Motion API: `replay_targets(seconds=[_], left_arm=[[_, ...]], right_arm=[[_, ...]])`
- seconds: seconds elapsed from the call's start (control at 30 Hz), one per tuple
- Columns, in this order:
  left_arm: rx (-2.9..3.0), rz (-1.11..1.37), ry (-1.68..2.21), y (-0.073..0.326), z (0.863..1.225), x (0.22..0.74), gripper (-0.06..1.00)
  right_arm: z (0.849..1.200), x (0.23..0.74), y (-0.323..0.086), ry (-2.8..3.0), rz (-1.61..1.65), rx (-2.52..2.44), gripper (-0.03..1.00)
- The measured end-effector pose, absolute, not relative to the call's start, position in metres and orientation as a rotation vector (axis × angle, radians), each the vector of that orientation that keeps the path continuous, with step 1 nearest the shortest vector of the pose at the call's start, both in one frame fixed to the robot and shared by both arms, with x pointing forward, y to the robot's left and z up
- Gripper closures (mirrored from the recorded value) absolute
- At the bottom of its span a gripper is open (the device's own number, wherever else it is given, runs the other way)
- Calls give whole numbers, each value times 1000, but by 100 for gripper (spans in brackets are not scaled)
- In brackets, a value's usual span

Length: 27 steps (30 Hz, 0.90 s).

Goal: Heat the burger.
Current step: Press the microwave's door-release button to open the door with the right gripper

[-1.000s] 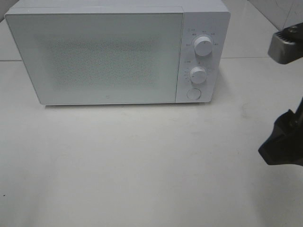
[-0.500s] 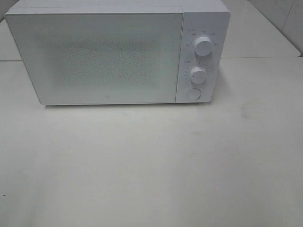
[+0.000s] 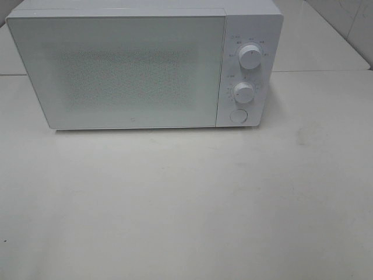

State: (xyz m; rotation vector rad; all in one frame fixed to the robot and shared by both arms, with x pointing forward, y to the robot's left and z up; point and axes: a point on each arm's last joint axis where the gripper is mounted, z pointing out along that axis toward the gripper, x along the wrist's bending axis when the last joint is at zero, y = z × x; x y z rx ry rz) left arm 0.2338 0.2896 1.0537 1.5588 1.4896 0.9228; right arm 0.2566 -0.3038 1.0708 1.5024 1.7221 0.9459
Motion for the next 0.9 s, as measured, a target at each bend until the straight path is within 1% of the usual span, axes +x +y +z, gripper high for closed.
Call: replay_targets(seconds=[0.23, 0.5, 0.9], left_arm=[[1559, 923, 1490, 290, 1054, 234, -4], [1559, 923, 1490, 290, 1054, 234, -4], [1559, 923, 1490, 290, 1054, 234, -4]], right_arm=[[1057, 238, -307, 1609, 993, 1483, 20], [1056, 233, -300, 1603, 1047, 1483, 20], [1056, 233, -300, 1610, 1044, 1475, 20]])
